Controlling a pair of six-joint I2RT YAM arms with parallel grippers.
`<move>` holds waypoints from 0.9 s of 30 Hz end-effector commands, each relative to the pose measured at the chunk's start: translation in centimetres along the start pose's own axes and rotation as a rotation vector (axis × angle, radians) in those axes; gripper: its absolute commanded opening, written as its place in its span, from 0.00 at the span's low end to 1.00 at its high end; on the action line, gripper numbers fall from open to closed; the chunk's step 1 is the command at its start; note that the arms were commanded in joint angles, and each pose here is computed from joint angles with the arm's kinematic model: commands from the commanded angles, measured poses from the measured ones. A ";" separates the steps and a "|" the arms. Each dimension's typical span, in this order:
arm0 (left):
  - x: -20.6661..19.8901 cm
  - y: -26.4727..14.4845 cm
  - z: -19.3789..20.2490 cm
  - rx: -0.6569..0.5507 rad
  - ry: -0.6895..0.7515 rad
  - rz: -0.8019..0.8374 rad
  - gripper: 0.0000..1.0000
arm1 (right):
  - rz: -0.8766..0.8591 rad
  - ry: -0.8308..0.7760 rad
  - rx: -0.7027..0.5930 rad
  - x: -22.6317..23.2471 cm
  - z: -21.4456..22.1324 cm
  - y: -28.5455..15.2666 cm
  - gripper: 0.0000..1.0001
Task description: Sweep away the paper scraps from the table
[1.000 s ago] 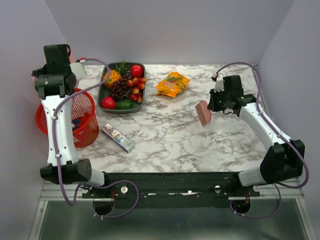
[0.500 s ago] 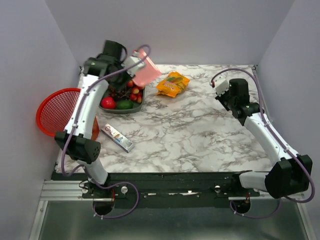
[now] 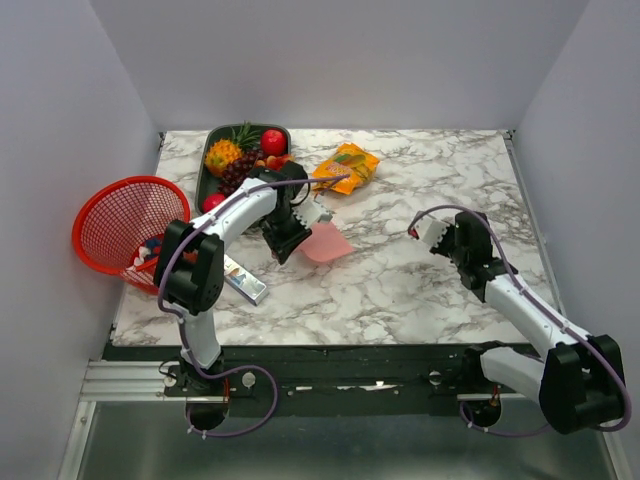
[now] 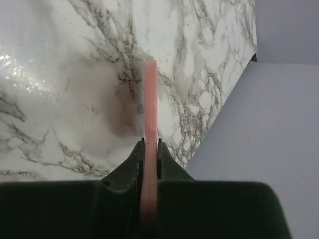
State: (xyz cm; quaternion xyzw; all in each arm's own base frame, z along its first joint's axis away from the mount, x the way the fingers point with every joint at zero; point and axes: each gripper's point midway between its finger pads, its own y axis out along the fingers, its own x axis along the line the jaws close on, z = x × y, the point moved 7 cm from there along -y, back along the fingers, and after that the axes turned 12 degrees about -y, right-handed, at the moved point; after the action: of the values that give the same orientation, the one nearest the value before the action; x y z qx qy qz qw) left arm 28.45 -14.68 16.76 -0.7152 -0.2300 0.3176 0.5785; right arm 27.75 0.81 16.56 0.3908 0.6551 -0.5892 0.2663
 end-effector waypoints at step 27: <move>-2.0 4.3 -0.6 -0.001 0.013 -0.026 0.67 | -0.488 0.129 -0.112 9.6 -0.2 -3.1 0.46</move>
State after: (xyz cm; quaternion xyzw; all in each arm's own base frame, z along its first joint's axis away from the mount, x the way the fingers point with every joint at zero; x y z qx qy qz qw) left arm 27.77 -17.32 11.76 -0.7007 -0.2316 0.3105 0.5992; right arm 23.36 2.09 12.33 0.3153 0.7297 -0.5750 0.1936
